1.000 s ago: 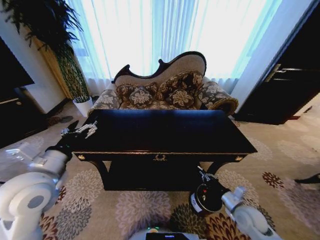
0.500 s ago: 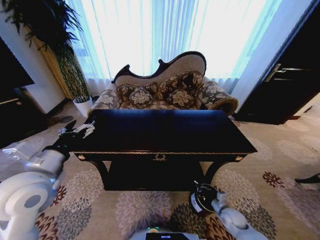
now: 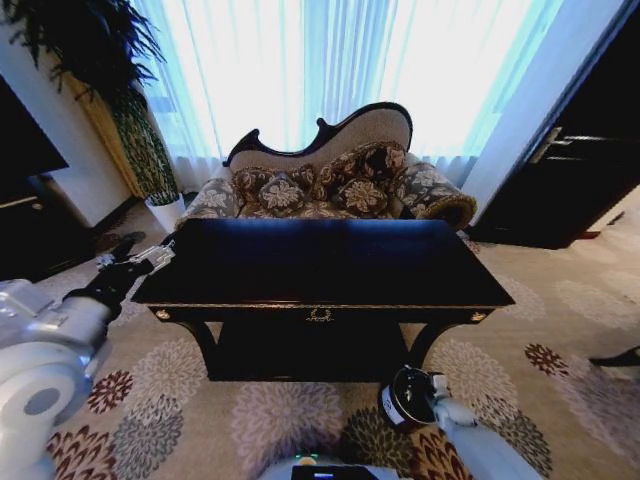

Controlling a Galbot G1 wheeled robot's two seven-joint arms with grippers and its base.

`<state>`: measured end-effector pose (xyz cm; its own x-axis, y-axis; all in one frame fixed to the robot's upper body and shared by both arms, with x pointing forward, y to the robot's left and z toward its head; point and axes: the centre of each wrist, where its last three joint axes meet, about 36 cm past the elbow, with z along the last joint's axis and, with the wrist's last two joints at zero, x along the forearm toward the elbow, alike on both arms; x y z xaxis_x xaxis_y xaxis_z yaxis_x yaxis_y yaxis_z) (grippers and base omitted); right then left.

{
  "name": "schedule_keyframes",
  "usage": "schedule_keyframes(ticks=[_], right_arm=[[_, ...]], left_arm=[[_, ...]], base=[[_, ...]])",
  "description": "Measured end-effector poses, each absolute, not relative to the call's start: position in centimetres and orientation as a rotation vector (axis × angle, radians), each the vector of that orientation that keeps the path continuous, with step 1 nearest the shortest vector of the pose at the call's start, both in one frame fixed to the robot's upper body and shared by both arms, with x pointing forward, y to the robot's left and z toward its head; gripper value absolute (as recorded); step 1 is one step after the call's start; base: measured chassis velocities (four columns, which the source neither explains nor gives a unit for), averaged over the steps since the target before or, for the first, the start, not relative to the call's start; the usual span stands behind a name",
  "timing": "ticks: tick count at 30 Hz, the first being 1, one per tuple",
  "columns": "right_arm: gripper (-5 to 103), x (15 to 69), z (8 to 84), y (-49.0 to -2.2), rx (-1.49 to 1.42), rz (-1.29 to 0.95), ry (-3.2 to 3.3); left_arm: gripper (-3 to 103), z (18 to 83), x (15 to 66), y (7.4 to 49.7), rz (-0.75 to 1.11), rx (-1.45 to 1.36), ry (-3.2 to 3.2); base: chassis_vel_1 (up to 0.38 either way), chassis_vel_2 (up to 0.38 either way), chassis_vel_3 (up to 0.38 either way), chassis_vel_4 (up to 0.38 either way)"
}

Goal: Move to the front of the table and place the trash on the table into the trash bin.

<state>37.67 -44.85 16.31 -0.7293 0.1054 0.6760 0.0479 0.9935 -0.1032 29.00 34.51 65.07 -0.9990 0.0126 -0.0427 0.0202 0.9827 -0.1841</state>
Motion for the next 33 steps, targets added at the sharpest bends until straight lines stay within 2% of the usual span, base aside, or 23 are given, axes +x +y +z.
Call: schedule_keyframes(ticks=[8,19,21,24,27,29,32,33], right_arm=[[3,37.4,15.5,-47.3,-0.179,0.140,-2.313],[3,34.2,12.4,-43.9,-0.129,0.118,-2.270],[0,34.2,12.2,-43.5,-0.134,0.119,-2.267],[7,34.2,12.1,-43.1,-0.144,0.120,-2.254],[23,34.1,12.2,-43.0,-0.149,0.141,-2.245],[23,34.0,12.3,-43.1,-0.147,0.151,-2.244],[39,33.5,12.6,-43.7,-0.138,0.189,-2.240],[39,33.5,12.6,-43.7,-0.138,0.189,-2.240]], left_arm=[[100,65.4,28.6,34.8,-0.277,0.010,3.084],[100,66.0,28.1,34.5,-0.264,0.030,3.071],[100,66.0,28.1,34.5,-0.263,0.030,3.071],[100,66.3,27.9,34.8,-0.272,0.020,3.071],[100,66.6,27.6,35.2,-0.282,0.004,3.068],[100,66.6,27.5,35.3,-0.283,0.002,3.067],[100,66.6,27.5,35.3,-0.292,0.002,3.068],[100,66.6,27.5,35.3,-0.292,0.002,3.068]], base=[[0.000,0.000,0.000,0.000],[0.000,0.000,0.000,0.000],[0.000,0.000,0.000,0.000],[0.000,0.000,0.000,0.000],[0.000,0.000,0.000,0.000],[0.000,0.000,0.000,0.000],[0.000,0.000,0.000,0.000],[0.000,0.000,0.000,0.000]])
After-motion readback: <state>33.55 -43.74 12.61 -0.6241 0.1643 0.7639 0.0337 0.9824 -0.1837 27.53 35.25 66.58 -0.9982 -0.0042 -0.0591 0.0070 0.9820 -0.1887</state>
